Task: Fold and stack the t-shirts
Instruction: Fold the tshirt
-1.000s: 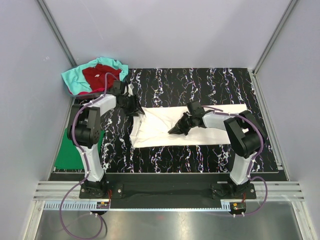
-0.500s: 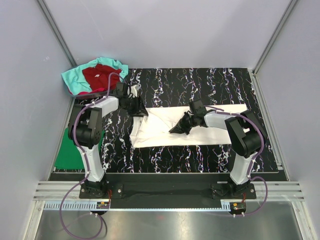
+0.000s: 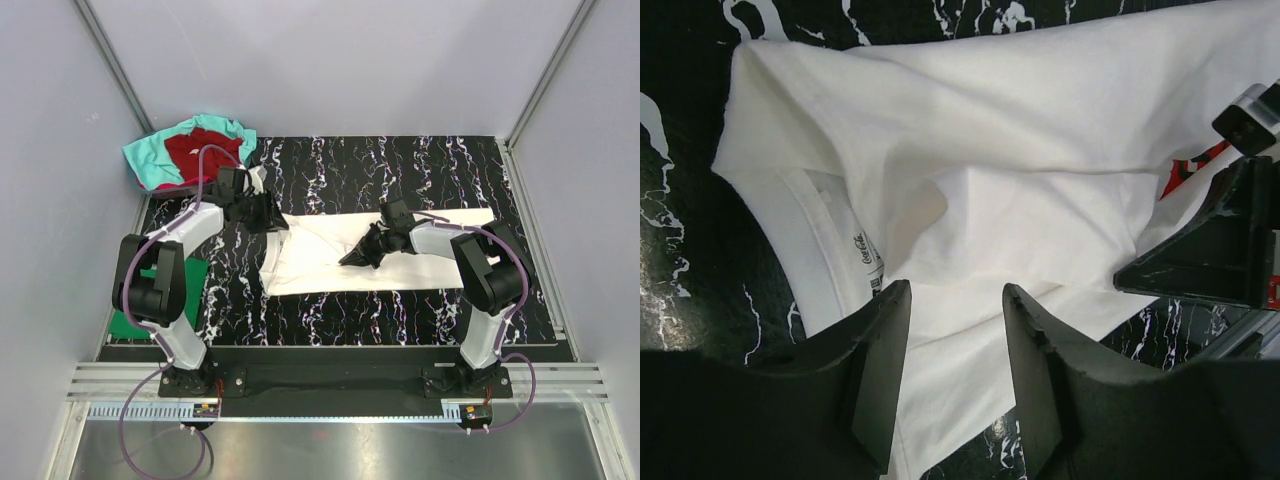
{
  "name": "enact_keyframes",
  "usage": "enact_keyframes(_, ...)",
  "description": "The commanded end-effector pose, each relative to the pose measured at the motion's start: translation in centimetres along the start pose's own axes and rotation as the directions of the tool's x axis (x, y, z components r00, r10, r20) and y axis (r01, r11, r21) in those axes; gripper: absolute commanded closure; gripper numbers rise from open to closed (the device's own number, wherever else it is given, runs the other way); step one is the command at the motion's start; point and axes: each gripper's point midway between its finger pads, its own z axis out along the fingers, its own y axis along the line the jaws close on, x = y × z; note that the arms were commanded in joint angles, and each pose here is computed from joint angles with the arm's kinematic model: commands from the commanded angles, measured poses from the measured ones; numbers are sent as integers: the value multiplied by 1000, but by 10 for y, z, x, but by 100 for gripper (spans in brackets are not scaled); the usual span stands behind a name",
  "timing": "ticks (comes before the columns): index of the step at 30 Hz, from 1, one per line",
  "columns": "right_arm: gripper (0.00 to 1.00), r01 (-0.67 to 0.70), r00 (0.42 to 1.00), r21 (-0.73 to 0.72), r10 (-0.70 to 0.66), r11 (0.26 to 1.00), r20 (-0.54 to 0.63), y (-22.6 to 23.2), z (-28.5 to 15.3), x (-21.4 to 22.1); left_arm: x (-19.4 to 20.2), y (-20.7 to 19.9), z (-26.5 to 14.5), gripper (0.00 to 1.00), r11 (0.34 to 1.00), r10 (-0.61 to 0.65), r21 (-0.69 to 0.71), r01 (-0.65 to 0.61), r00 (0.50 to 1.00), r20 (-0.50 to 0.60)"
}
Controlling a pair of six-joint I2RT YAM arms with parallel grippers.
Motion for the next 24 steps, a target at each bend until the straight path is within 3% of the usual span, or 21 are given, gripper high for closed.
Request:
enact_keyframes(1, 100, 29, 1000, -41, -30, 999, -9, 9, -7, 1, -15, -17, -3, 53, 996, 36, 75, -41, 997, 62)
enact_keyframes(5, 100, 25, 1000, -44, -26, 999, -15, 9, -6, 2, -9, -27, 6, 50, 984, 61, 165, -61, 998, 8)
enact_keyframes(16, 100, 14, 1000, -44, -15, 999, -18, 5, -5, 3, 4, 2, 31, 48, 992, 89, 94, -82, 993, -74)
enact_keyframes(24, 100, 11, 1000, -45, -12, 999, -22, 7, -2, 0, 15, -5, 37, 55, 986, 85, 150, -70, 992, -93)
